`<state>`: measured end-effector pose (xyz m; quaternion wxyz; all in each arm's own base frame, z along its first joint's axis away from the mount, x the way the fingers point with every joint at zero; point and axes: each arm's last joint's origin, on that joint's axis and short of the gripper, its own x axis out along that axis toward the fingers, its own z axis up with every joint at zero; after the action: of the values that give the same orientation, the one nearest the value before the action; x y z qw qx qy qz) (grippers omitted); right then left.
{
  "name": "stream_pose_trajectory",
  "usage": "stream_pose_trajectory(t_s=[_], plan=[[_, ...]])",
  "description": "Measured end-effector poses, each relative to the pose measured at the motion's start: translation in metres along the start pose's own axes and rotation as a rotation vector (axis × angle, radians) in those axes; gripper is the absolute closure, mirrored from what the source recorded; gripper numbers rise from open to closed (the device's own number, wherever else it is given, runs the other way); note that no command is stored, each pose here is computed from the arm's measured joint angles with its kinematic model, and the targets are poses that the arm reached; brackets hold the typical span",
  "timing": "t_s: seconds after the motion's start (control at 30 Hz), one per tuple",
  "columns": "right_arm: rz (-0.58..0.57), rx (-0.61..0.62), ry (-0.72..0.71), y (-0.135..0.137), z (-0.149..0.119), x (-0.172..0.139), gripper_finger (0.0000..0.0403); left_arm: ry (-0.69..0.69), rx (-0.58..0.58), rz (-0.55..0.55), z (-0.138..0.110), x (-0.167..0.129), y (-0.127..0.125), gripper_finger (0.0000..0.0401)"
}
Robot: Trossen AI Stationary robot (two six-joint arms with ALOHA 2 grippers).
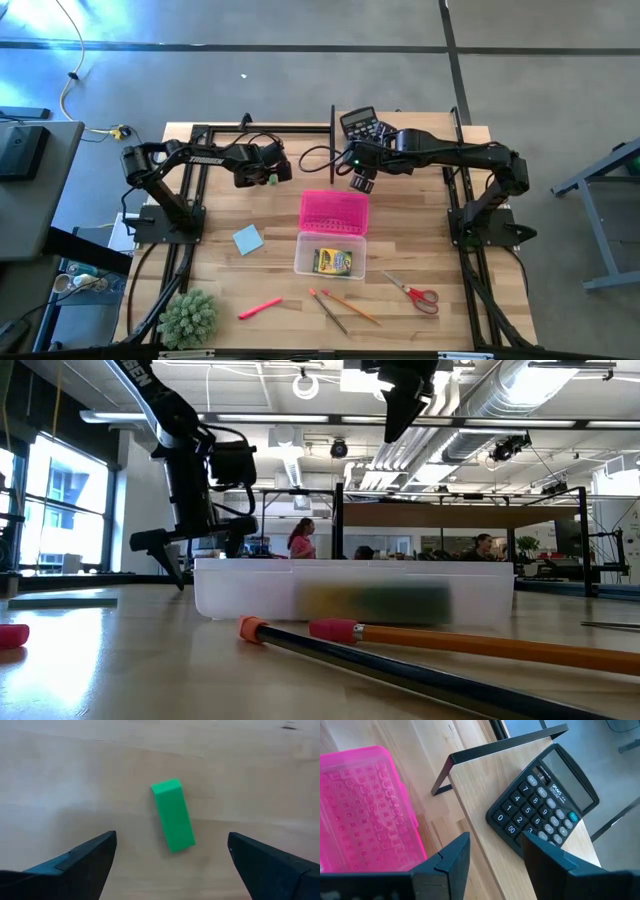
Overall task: Pack school essentials
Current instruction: Put the green eraser into the pink supply box
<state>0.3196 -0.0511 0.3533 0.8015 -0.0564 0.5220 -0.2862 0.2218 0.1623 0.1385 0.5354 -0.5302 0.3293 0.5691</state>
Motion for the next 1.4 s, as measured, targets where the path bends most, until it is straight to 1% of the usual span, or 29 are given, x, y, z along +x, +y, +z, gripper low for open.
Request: stream_pose_trajectory(t_s=[0.23, 0.7, 1.03, 1.3, 1.4], plan=[[0.000, 0.000, 0.000, 0.0000, 0.0000, 0.0000, 0.0236, 0.015, 0.000, 0.035, 0.0058, 0.0090, 0.0031, 0.0046], [0.000, 0.000, 0.000, 0.0000, 0.0000, 0.0000, 0.0236, -0.008, 0.077, 0.070, 0.0090, 0.0097, 0.0073, 0.0086], [0.000, -0.001, 0.002, 0.0000, -0.0002, 0.0000, 0.0236, -0.034, 0.107, 0.094, 0.0098, 0.0101, 0.0087, 0.0112], [0.000, -0.002, 0.003, 0.0000, -0.0003, 0.0001, 0.0236, -0.024, 0.197, 0.106, 0.0093, 0.0102, 0.0096, 0.0140], [0.000, 0.000, 0.016, -0.0001, -0.0016, 0.0001, 0.0236, -0.016, 0.213, 0.114, 0.0089, 0.0099, 0.0103, 0.0154]])
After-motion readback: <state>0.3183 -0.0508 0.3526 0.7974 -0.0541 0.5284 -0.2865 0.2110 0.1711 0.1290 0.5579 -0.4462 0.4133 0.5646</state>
